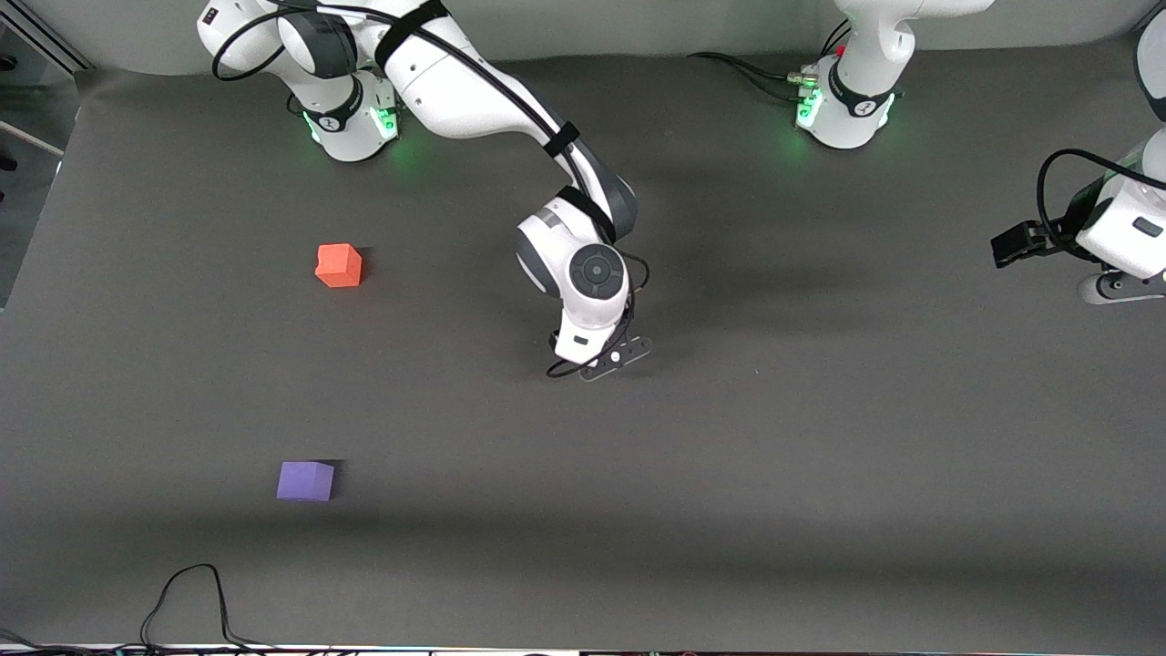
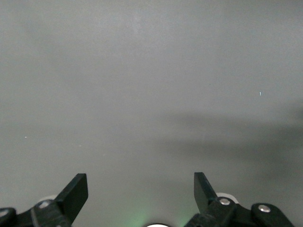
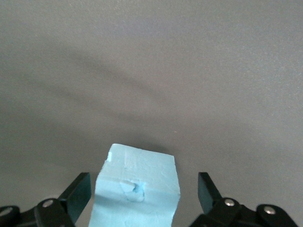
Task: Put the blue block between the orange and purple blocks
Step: 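Carry the blue block with the right gripper toward the purple block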
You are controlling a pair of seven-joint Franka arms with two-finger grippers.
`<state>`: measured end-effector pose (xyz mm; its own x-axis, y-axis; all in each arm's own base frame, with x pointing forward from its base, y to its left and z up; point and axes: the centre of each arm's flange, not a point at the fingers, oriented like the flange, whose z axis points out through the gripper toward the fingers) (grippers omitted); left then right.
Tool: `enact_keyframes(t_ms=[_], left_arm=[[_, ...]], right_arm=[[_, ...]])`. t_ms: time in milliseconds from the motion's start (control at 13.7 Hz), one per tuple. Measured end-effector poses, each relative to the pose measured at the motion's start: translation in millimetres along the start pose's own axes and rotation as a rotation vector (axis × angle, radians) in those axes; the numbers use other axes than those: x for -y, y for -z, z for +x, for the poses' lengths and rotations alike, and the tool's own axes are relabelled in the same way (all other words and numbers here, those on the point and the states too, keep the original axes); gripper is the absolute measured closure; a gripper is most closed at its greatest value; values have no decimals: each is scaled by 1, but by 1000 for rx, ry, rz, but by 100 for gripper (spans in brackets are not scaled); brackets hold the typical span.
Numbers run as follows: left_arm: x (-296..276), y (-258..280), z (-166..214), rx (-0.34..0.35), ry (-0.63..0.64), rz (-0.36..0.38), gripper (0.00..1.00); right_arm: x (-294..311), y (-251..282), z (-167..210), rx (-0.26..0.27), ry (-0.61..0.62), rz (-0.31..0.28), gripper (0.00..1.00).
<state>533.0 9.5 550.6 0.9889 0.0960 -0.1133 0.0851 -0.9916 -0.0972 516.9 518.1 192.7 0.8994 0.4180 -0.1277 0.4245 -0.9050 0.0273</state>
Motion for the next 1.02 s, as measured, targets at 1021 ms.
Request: enact_keyframes(t_ms=[1021], left_arm=[[5, 5, -2, 33, 12, -14, 0]], right_arm=[[-61, 46, 0, 37, -247, -63, 39]])
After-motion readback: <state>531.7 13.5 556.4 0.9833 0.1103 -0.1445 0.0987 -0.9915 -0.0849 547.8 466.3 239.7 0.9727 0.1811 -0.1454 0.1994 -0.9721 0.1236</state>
